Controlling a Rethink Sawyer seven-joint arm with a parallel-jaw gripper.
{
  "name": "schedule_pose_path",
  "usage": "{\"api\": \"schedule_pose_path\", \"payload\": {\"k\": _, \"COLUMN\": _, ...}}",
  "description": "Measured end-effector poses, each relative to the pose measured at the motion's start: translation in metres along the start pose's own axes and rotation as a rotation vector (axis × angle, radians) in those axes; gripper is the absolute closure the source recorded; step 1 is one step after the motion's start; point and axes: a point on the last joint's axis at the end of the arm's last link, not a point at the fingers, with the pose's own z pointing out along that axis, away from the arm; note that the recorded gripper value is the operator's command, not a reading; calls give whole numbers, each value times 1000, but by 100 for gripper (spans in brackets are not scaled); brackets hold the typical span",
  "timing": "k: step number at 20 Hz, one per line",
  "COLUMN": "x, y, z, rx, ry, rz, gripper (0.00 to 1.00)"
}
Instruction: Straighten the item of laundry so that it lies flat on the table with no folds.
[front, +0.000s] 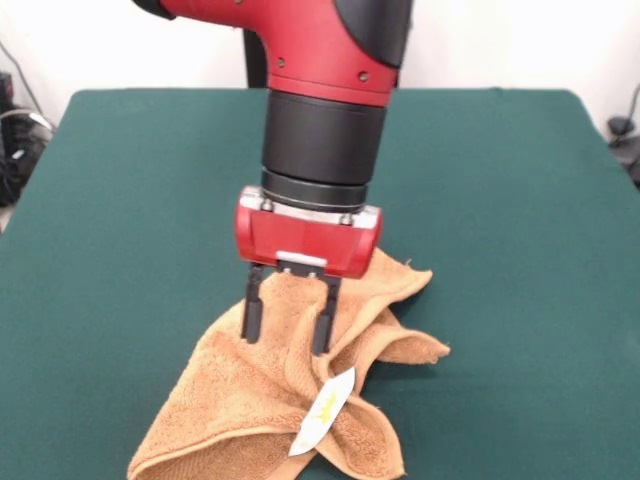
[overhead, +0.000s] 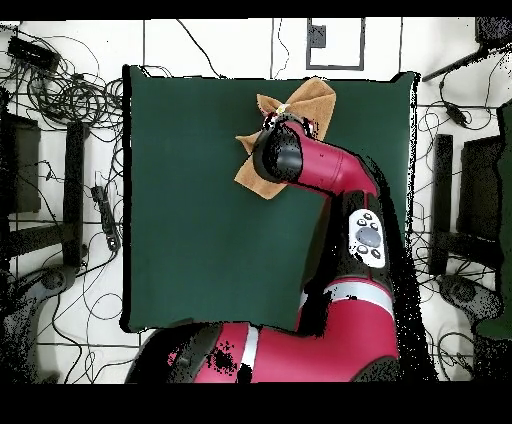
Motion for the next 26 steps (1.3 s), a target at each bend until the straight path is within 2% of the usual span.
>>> {"api": "schedule_pose_path", "payload": {"k": 5, "x": 5, "y": -21, "z": 6, "rx": 19, "ry": 8, "rz": -11, "gripper": 0}}
{"api": "schedule_pose_path", "payload": {"k": 9, "x": 16, "y": -27, "z": 18, "rx": 23, "ry": 25, "rz": -15, "gripper": 0}}
{"api": "schedule_pose_path", "payload": {"k": 20, "x": 49, "y": -16, "z": 58, "rx": 14, "ry": 64, "rz": -27, "gripper": 0}}
{"api": "schedule_pose_path", "payload": {"k": 26, "x": 49, "y": -11, "z": 62, "rx": 13, "ry": 45, "rz": -34, "gripper": 0}}
